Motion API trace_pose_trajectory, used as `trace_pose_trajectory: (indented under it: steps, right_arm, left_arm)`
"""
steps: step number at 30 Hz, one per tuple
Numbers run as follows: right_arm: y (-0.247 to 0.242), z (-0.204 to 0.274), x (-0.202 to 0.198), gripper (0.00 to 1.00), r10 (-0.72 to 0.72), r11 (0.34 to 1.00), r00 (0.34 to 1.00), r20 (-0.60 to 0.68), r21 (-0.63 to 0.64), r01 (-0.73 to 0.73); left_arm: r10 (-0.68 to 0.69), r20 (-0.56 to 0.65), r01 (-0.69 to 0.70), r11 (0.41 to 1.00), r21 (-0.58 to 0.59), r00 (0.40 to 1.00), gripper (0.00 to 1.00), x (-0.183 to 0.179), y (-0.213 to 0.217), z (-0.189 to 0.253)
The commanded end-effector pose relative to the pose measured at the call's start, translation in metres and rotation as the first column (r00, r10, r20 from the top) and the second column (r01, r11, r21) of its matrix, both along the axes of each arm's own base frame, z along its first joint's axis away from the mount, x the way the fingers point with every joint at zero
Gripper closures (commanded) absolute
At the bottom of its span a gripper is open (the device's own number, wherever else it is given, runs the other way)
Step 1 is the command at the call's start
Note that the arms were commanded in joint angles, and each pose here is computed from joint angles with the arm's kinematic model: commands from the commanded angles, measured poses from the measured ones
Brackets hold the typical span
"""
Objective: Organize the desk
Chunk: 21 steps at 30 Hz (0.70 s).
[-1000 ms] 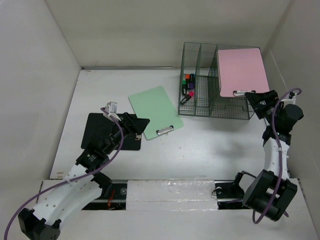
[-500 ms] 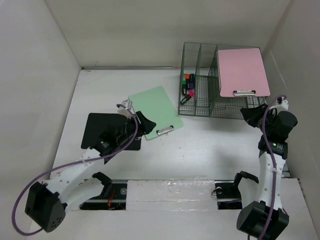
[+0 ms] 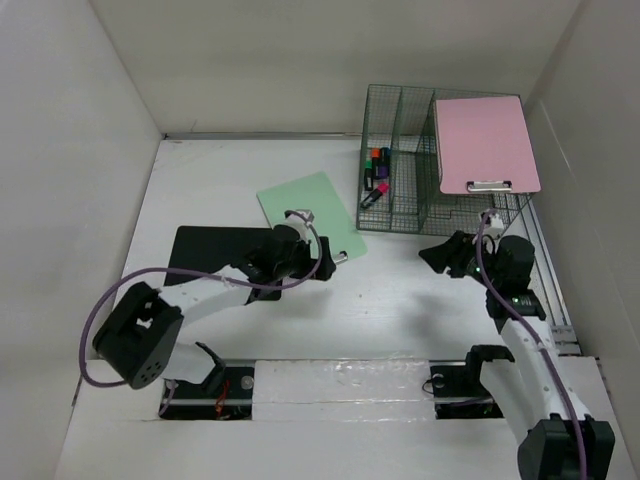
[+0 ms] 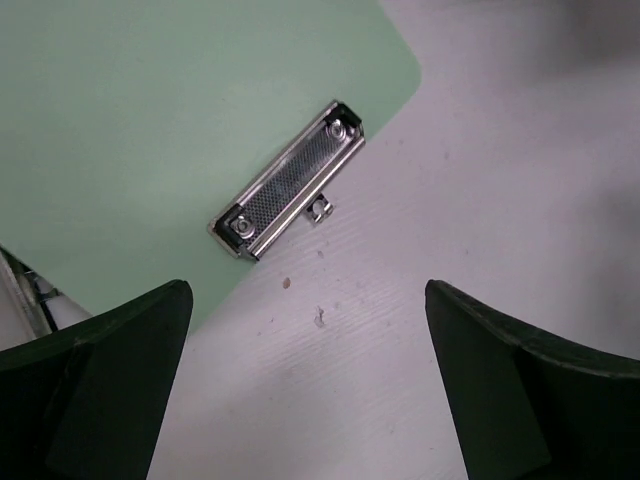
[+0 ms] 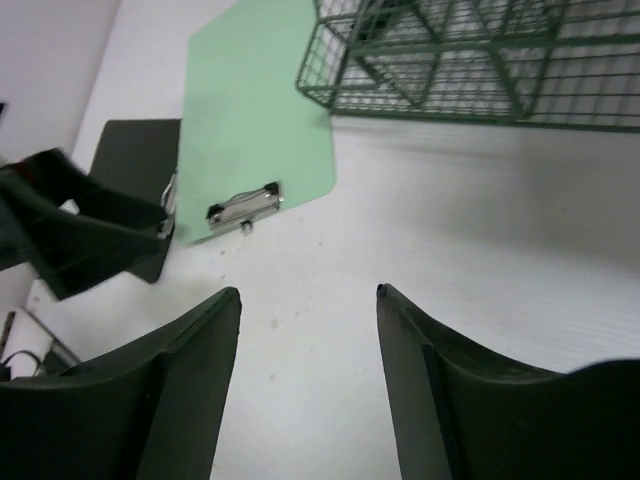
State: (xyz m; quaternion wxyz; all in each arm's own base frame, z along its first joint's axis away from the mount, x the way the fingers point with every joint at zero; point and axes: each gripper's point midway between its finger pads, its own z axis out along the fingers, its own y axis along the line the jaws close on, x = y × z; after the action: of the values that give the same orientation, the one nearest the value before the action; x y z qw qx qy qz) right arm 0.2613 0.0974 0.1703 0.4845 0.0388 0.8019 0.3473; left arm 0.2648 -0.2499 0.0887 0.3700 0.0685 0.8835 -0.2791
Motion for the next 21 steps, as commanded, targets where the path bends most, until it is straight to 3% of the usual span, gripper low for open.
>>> trace_pose_trajectory:
  steps: [1, 2, 6, 15, 17, 18, 21]
  right_arm:
    - [0.019, 0.027, 0.005, 0.36, 0.055, 0.998, 0.986, 0.158, 0.014, -0.058]
    - [0.028, 0.024, 0.001, 0.36, 0.085, 0.996, 0.985, 0.152, 0.014, -0.088]
    - [0.043, 0.021, -0.007, 0.35, 0.142, 0.990, 0.979, 0.145, -0.020, -0.140]
    - [0.046, 0.032, -0.018, 0.36, 0.116, 0.993, 0.970, 0.213, -0.025, -0.113]
    - [0.046, 0.030, -0.019, 0.36, 0.115, 0.993, 0.971, 0.208, -0.024, -0.113]
    - [0.046, 0.031, -0.019, 0.36, 0.116, 0.993, 0.971, 0.210, -0.026, -0.113]
    - [0.046, 0.030, -0.018, 0.36, 0.117, 0.993, 0.971, 0.207, -0.029, -0.113]
  left_arm:
    - [-0.147, 0.173, 0.133, 0.987, 0.090, 0.974, 0.01, 0.011, -0.030, 0.013]
    - [-0.140, 0.162, 0.110, 0.977, 0.180, 0.977, 0.01, 0.017, -0.026, -0.007]
    - [-0.100, 0.182, 0.033, 0.939, 0.342, 0.978, 0.01, 0.035, -0.034, -0.010]
    - [-0.136, 0.247, 0.026, 0.916, 0.400, 0.959, 0.01, 0.045, -0.030, -0.011]
    - [-0.189, 0.248, 0.079, 0.916, 0.394, 0.950, 0.08, 0.046, -0.037, -0.016]
    - [-0.218, 0.242, 0.111, 0.914, 0.389, 0.945, 0.18, 0.044, -0.043, -0.017]
    - [-0.260, 0.217, 0.152, 0.896, 0.416, 0.941, 0.29, 0.043, -0.045, -0.030]
